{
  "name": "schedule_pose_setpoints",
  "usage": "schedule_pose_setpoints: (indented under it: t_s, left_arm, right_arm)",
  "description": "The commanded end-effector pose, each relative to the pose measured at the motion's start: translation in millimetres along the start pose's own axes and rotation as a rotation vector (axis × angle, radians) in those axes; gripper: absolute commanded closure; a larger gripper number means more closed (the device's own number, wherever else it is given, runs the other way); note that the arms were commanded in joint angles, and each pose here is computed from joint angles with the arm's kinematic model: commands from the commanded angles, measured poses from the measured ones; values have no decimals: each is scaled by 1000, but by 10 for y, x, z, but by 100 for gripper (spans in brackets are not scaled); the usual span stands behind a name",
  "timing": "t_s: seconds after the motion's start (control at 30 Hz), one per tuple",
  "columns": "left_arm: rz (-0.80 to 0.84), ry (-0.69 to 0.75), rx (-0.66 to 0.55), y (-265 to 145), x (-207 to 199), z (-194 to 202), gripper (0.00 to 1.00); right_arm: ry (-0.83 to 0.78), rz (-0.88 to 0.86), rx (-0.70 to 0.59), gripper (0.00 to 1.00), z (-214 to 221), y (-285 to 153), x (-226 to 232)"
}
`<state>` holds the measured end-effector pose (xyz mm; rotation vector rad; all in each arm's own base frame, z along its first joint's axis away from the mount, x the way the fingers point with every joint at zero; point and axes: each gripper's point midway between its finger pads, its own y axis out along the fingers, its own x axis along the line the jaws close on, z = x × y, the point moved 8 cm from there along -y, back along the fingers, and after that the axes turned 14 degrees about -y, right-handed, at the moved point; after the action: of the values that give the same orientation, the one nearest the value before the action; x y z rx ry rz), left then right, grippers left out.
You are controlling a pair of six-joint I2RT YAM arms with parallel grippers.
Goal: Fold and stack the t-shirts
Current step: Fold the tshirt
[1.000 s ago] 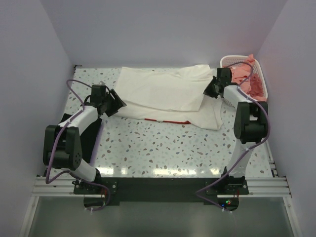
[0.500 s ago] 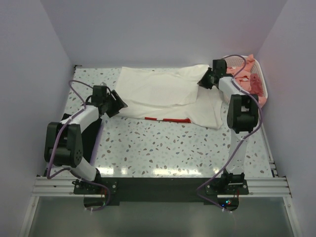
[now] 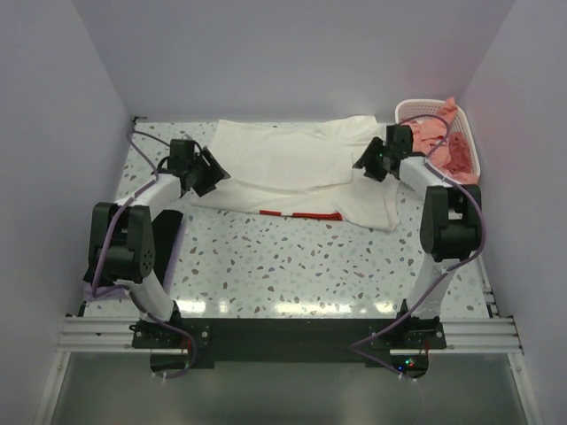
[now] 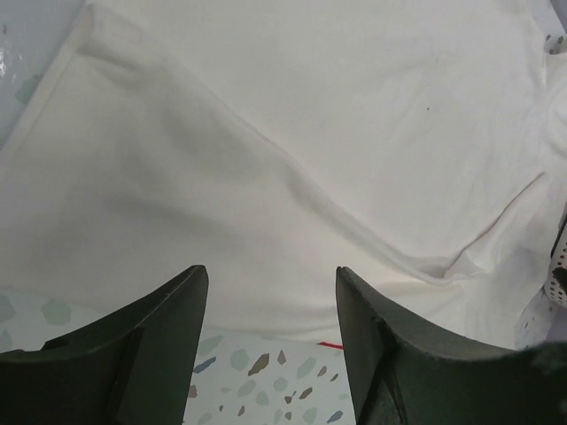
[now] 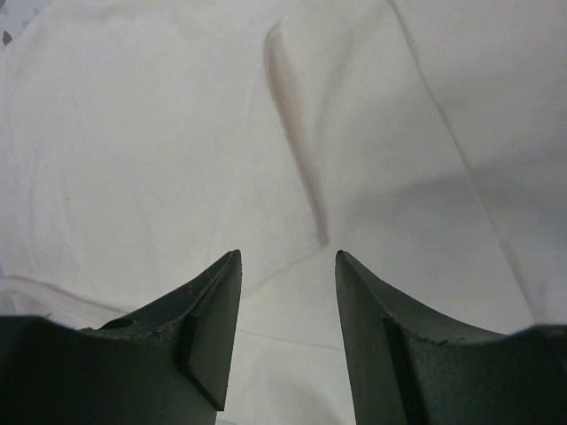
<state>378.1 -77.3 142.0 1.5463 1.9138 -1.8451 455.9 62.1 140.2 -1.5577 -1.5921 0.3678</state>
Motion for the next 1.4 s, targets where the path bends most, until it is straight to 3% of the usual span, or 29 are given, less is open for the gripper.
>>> schedule_pose_setpoints:
  t_s: [0.0, 0.17, 0.37, 0.57, 1.0, 1.27, 1.37]
  left_arm:
    - [37, 8, -40, 57, -201, -127, 36]
    - [5, 9, -47, 110, -183, -153, 36]
    - [-61, -33, -120, 72, -15, -133, 37]
    - [-104, -50, -160, 96, -5, -203, 37]
    - [-169, -52, -153, 239, 191, -218, 37]
    - [-194, -56, -150, 287, 263, -192, 37]
    - [-203, -58, -150, 301, 286, -184, 38]
  right_arm:
    - [3, -12, -43, 50, 234, -232, -43]
    - [-34, 135, -130, 50, 322, -797, -181]
    - [-89, 317, -93, 51, 463, -1182, -455]
    - [-89, 349, -5, 51, 854, -1136, -690]
    - [-61, 311, 49, 53, 1118, -963, -757]
    - [-47, 279, 82, 61, 1265, -932, -772]
    - [-42, 272, 82, 73, 1261, -955, -756]
